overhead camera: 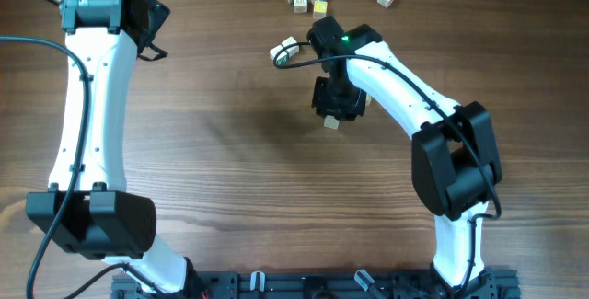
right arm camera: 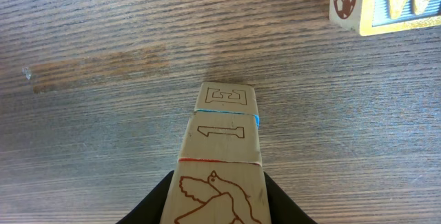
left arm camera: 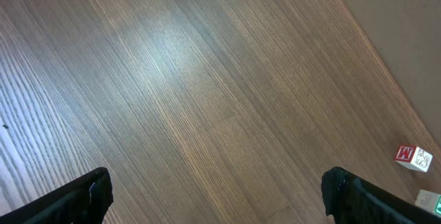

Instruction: Form a tower

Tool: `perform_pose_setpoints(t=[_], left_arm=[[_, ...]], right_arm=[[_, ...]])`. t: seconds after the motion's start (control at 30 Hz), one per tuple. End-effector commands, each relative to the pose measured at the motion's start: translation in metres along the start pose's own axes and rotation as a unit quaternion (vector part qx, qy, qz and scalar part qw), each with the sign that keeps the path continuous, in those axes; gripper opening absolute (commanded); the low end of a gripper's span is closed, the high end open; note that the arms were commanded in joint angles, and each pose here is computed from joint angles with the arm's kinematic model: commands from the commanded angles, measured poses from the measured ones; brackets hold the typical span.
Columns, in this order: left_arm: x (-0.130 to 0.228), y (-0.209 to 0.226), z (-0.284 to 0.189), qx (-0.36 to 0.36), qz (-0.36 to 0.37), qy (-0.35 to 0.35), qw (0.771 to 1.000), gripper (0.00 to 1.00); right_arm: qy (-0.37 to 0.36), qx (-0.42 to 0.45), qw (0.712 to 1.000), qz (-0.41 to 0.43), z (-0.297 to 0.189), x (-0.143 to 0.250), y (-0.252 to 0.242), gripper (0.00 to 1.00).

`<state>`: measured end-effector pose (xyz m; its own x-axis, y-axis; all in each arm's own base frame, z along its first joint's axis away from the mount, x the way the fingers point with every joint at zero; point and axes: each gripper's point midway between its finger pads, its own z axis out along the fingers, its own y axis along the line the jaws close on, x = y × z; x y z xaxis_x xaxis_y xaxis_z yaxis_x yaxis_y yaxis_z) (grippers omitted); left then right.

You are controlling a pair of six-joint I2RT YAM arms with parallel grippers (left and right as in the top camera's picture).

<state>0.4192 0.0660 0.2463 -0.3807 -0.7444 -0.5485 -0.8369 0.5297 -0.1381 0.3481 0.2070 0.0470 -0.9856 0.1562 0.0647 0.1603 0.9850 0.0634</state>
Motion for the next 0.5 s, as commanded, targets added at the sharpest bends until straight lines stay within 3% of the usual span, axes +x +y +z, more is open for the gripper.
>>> perform_pose_setpoints(t=[0.0, 0.47], left_arm=[[-0.0037, 0.0023, 0.0032, -0.011, 0.007, -0.010, 1.000, 1.00], [-0.0037, 0.0023, 0.0032, -0.011, 0.007, -0.010, 1.000, 1.00]], right_arm=[[0.017, 0.005, 1.000, 0.006, 0.0106, 0.0021, -0.0037, 0.34], [0.023, -0.002, 1.000, 0.019, 0.0105, 0.0045, -0.0015, 0.34]])
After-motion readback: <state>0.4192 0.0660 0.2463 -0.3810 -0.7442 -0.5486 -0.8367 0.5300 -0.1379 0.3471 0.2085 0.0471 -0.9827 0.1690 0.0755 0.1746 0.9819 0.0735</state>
